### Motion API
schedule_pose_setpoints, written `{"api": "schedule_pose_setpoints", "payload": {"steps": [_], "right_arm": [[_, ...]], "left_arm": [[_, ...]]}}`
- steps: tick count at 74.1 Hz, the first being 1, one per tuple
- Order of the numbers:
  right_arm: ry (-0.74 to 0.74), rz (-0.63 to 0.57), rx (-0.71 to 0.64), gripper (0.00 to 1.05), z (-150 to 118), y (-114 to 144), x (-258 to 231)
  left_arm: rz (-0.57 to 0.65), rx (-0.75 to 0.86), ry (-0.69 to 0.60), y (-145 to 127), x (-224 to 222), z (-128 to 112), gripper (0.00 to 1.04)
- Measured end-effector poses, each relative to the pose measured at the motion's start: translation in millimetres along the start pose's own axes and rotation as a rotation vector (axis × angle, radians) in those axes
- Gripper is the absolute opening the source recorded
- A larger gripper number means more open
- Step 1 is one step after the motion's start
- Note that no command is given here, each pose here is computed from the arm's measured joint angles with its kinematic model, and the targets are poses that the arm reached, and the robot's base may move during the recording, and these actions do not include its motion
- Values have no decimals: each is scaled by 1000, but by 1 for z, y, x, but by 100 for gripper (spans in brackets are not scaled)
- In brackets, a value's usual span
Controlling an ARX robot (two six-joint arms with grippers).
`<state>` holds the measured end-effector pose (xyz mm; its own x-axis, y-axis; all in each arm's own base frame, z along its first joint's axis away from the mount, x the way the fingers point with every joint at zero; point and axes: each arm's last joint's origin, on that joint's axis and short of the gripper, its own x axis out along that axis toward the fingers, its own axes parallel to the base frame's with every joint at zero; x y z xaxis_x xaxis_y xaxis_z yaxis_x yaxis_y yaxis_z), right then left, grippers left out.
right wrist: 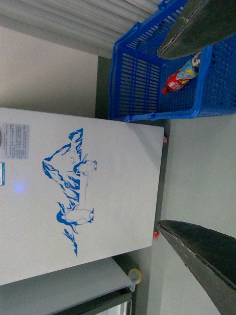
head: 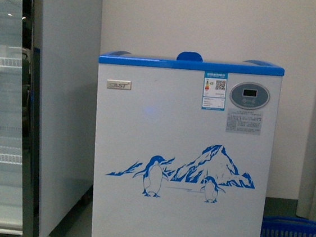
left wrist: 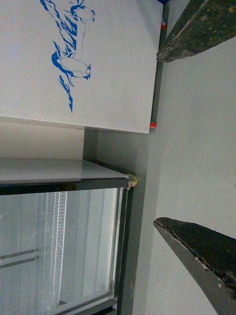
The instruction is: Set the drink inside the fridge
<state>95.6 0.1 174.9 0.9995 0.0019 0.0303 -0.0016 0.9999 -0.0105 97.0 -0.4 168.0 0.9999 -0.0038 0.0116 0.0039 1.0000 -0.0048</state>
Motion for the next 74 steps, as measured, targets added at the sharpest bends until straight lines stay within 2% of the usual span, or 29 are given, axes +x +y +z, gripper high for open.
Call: {"api": "schedule_pose_setpoints", "payload": {"steps": [74], "right_arm": [[0, 0, 0, 98, 0, 0, 0]], "left_arm": [[0, 0, 0, 0, 0, 0, 97]]}}
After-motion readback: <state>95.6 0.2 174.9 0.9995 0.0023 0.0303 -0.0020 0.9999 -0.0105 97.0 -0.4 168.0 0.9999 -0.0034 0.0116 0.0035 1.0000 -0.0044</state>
